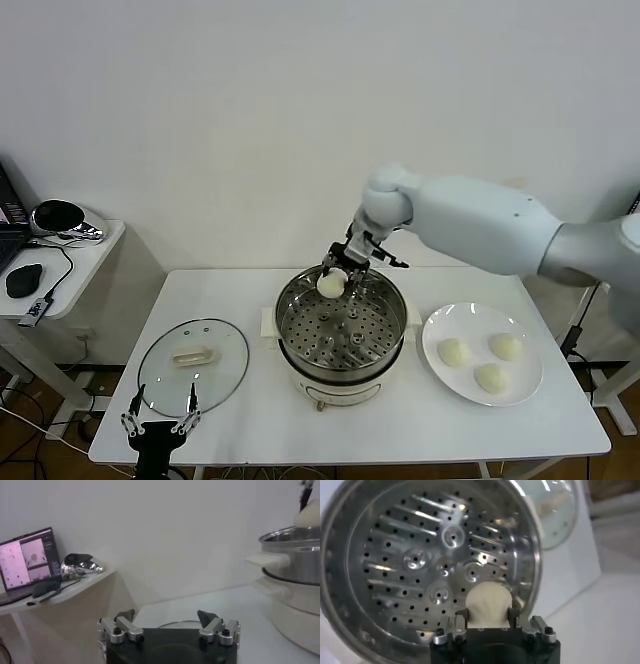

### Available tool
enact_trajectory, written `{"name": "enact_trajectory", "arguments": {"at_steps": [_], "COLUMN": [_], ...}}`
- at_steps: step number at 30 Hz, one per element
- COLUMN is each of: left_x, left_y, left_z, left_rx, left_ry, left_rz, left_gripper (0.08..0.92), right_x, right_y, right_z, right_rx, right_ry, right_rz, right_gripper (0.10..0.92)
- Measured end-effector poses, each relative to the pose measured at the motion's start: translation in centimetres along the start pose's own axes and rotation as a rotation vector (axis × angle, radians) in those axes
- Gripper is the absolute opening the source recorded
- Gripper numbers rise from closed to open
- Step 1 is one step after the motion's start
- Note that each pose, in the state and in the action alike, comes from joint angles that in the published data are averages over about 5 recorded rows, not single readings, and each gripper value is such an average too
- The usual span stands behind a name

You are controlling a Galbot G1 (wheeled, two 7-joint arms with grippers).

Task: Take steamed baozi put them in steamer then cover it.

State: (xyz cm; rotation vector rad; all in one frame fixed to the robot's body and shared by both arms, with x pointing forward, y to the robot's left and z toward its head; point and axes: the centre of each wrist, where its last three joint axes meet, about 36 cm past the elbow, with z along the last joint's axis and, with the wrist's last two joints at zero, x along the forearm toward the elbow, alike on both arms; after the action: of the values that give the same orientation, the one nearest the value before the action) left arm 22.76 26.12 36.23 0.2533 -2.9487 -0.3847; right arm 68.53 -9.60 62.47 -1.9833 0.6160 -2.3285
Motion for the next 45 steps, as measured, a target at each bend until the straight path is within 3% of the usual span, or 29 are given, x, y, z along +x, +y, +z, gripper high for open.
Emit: {"name": "enact_trajectory", "arguments": {"at_steps": [13,25,35,45], "left_x": [-0.4,-0.2,-0.2,-0.2], "left_y": [0.0,0.3,0.6,1.0], "left_z": [-0.1,-0.3,-0.9,-1.8], "left_rx": [0.003,0.004,0.000,-0.012], "left_ry": [-0.005,-0.006,-0.021,-0.050], "left_rz": [-0.005,-0.013,-0.013,0.001], "left_gripper": [0.823,0.823,0.823,0.823], "right_x": [-3.3,-2.2,6.3,11.9], "right_y": [-0.1,0.0,3.0,12.8], "right_z": [0.3,0.3,-1.7,-3.1], "right_rx": [0.143,0.147,-0.199,-0.656], "right_ry": [0.025,0.043,0.110,0.196], "right_rz": [-0.047,-0.045,0.007,0.002], "right_gripper": [0.522,0.805,0.823,0.823]}}
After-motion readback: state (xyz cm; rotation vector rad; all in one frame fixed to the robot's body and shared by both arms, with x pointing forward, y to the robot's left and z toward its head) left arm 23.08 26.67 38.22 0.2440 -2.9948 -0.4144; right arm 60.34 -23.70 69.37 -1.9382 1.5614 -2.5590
